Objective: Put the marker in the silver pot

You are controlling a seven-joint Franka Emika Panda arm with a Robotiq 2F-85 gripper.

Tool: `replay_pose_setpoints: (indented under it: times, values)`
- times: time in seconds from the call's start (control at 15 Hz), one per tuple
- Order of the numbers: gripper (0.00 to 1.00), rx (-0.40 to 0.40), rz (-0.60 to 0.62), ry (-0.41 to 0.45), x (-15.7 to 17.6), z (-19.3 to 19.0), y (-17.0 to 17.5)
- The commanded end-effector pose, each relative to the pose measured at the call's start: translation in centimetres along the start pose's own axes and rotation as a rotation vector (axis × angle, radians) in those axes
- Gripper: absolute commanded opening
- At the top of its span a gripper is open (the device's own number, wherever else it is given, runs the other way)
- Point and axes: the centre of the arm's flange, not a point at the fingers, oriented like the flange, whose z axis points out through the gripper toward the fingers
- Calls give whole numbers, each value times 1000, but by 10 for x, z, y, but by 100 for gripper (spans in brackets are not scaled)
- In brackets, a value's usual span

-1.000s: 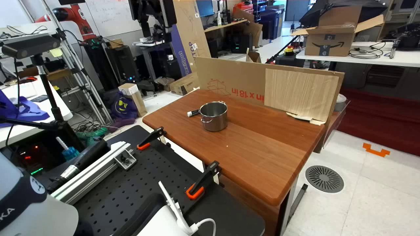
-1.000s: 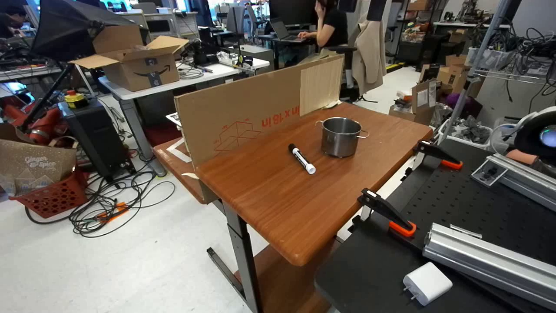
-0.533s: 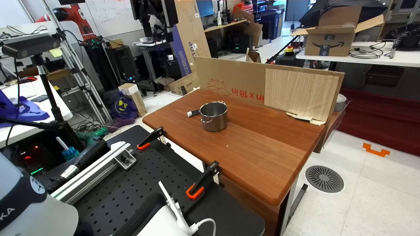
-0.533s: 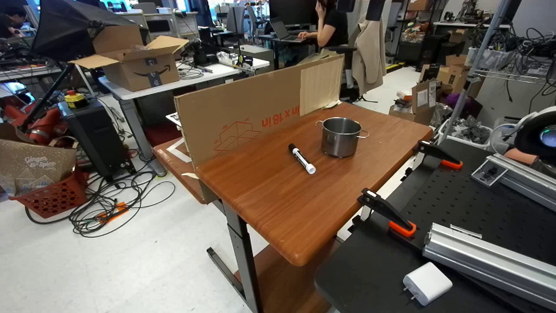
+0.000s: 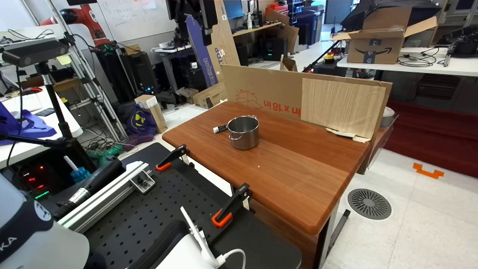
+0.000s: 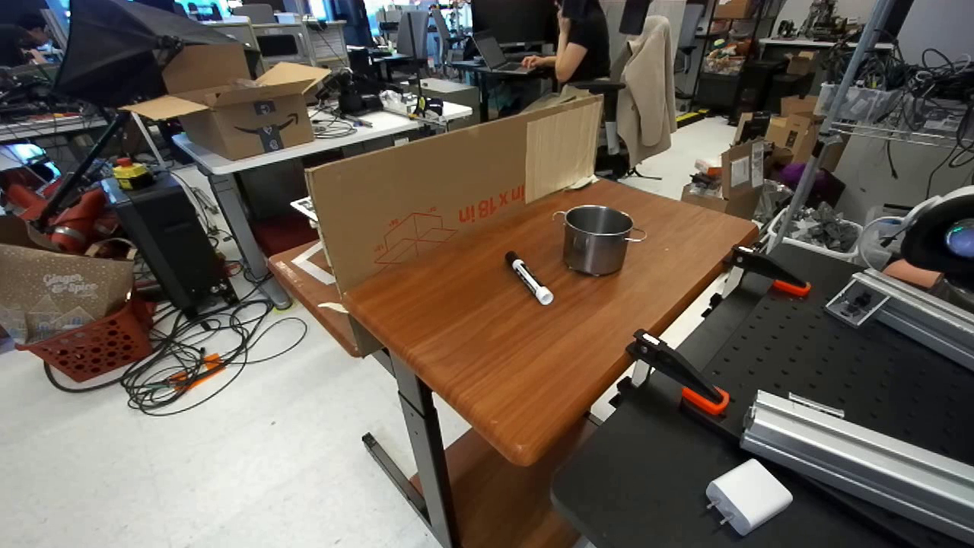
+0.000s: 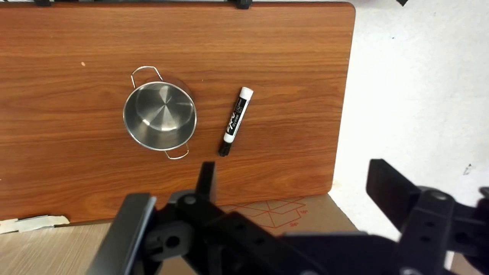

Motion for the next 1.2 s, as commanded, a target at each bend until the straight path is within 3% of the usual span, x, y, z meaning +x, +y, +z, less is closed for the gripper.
replay_pose_setpoints:
  times: [0.0,0.47,1.13]
  values:
    - [100,7,65,7,30,14,-3]
    - [100,-20,199,-9,78,75,2]
    - [100,-97,310,-91,107,179,-5]
